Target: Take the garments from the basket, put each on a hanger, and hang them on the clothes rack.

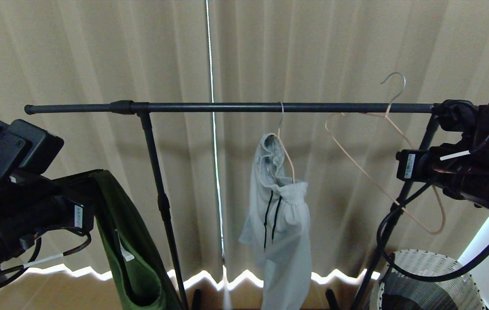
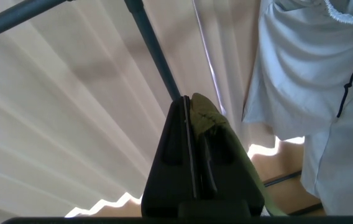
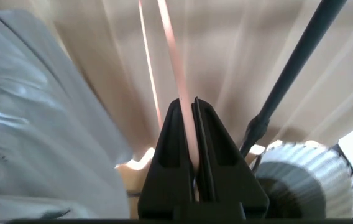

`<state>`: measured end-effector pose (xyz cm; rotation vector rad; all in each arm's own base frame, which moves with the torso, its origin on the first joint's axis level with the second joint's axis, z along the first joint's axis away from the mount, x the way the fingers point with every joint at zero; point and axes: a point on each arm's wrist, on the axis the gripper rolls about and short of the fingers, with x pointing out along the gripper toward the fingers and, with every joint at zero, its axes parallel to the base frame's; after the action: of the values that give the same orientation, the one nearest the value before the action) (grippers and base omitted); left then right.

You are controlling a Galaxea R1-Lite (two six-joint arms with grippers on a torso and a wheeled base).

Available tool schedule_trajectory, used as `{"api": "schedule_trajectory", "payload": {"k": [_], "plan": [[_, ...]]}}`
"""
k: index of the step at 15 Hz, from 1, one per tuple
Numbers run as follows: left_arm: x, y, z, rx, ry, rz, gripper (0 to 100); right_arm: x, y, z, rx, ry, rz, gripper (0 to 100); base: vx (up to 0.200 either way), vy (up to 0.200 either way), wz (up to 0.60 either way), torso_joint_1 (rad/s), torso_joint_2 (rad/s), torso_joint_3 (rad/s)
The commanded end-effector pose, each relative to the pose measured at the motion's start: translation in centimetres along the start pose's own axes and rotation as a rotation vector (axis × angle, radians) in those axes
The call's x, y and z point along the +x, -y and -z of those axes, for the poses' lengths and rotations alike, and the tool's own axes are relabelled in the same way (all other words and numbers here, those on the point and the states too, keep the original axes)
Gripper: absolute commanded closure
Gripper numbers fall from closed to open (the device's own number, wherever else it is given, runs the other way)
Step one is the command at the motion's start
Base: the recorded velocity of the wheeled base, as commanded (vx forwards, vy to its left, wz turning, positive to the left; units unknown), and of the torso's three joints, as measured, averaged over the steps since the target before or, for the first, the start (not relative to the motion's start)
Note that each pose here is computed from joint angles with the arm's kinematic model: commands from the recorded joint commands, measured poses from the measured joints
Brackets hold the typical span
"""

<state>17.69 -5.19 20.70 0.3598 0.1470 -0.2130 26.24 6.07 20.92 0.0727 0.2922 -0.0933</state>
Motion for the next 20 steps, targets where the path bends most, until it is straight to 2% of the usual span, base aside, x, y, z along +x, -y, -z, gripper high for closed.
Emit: {"api": "schedule_trajectory", "payload": {"k": [1, 4, 6, 13, 19, 20], "plan": [[0.1, 0.0, 0.0, 0.0, -0.003, 0.001, 100, -0.4, 0.2, 0.7, -0.02, 0.005, -0.001, 100, 0.0, 0.0, 0.0, 0.0, 0.0, 0.0], [0.1, 0.0, 0.1, 0.0, -0.005, 0.001, 100, -0.8, 0.5, 1.6, -0.046, 0.019, -0.005, 100, 0.0, 0.0, 0.0, 0.0, 0.0, 0.0], [0.1, 0.0, 0.0, 0.003, -0.003, 0.001, 100, -1.0, 0.7, 2.5, -0.057, -0.01, -0.004, 100, 0.0, 0.0, 0.0, 0.0, 0.0, 0.0], [0.1, 0.0, 0.1, 0.003, -0.005, 0.001, 100, 0.2, 0.4, 3.6, -0.078, -0.064, -0.011, 100, 0.0, 0.0, 0.0, 0.0, 0.0, 0.0], [0.2, 0.0, 0.1, 0.005, -0.007, 0.0, 100, -2.4, 1.4, 4.2, -0.076, -0.053, -0.014, 100, 0.0, 0.0, 0.0, 0.0, 0.0, 0.0], [0.2, 0.1, 0.1, 0.005, -0.009, -0.001, 100, -2.6, 1.5, 4.4, -0.078, -0.057, -0.013, 100, -0.2, 0.0, 0.0, 0.007, 0.0, 0.007]]}}
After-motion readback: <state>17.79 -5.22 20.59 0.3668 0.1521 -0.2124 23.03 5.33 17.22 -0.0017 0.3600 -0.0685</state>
